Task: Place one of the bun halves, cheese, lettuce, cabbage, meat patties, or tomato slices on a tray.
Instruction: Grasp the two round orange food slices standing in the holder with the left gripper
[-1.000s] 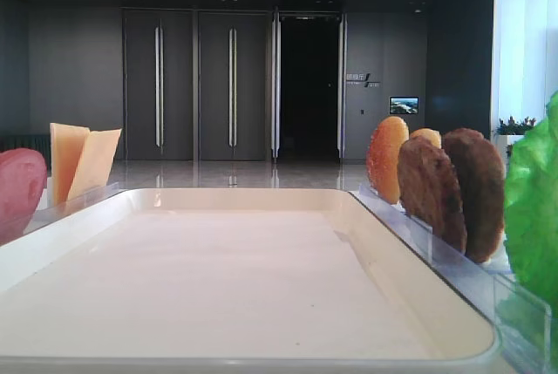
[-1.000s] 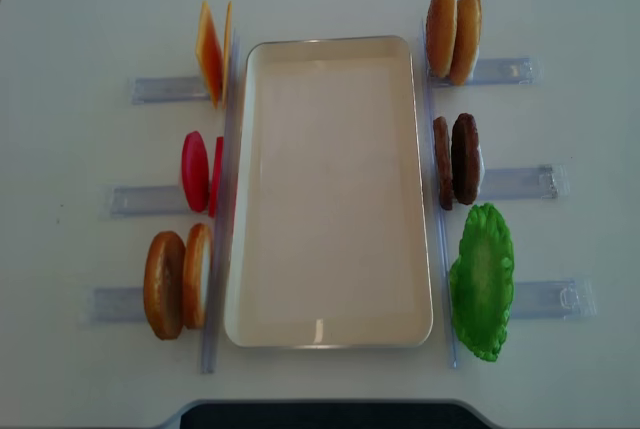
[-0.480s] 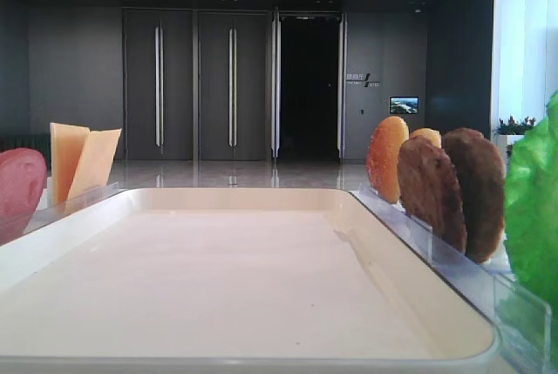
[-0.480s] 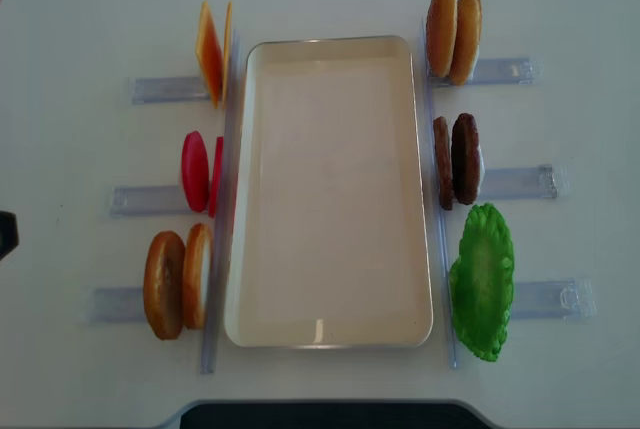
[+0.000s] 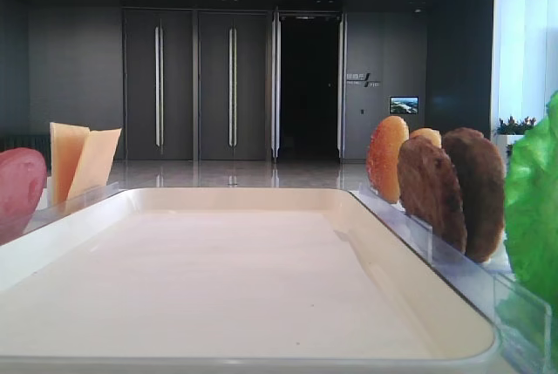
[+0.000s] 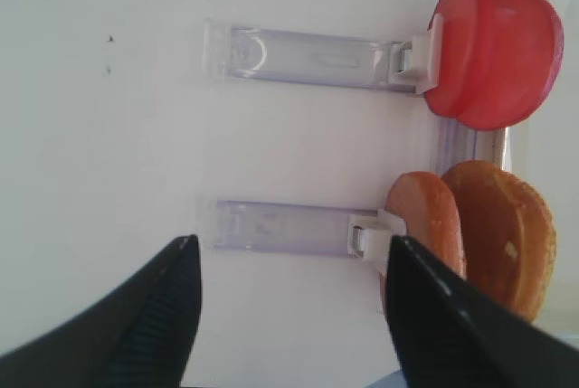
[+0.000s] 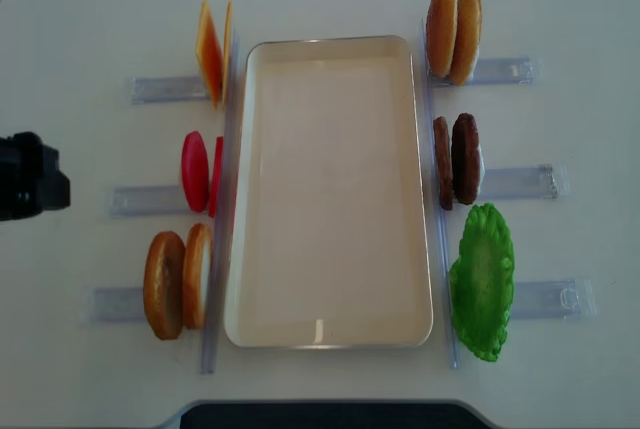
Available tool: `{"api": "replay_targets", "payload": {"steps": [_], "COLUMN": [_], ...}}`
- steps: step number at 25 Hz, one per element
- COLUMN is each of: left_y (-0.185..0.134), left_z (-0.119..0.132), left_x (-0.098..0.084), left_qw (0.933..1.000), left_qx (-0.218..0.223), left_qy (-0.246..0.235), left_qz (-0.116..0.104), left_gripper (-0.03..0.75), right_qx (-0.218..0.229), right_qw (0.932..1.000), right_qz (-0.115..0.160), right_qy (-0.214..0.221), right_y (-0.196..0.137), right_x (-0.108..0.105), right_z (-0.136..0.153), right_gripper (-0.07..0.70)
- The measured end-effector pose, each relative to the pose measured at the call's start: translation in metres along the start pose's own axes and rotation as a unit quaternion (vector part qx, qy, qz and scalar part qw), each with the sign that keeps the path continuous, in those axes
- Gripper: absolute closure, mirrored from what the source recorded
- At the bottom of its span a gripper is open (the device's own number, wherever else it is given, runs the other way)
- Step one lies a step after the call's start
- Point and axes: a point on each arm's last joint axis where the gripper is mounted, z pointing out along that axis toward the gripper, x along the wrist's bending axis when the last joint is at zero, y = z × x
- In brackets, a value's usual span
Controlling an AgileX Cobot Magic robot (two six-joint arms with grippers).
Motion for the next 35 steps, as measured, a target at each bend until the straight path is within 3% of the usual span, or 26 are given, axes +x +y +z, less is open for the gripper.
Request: {"api": "replay_targets", "payload": {"steps": [8,17,29,35], "left_y": [0.024,0.025,0.025,0.022], "left_z": [0.023,0.023,0.023,0.023], "left_x": [-0.004,-0.004,-0.007,-0.032], "left_qw": [0.9991,0.9991,0.9988,0.9979], "left_qx": [0.040,0.042,0.043,0.039], "left_qy": [-0.009,-0.009,-0.023,-0.043], "left_qz": [-0.006,0.003,-0.003,0.027], "left_gripper": [0.231,0.231,0.235,0.260], "right_qx": [0.000,0.000,0.000,0.000], "right_qw": [1.0000,1.0000,1.0000,1.0000], "right_qz": [0.000,0.000,0.000,0.000], "right_qy": [0.000,0.000,0.000,0.000], "right_y": [0.000,0.000,0.000,0.000], "right_x": [0.000,0.000,0.000,0.000], "right_z": [0.000,0.000,0.000,0.000], "right_gripper": [0.094,0.094,0.094,0.094]}}
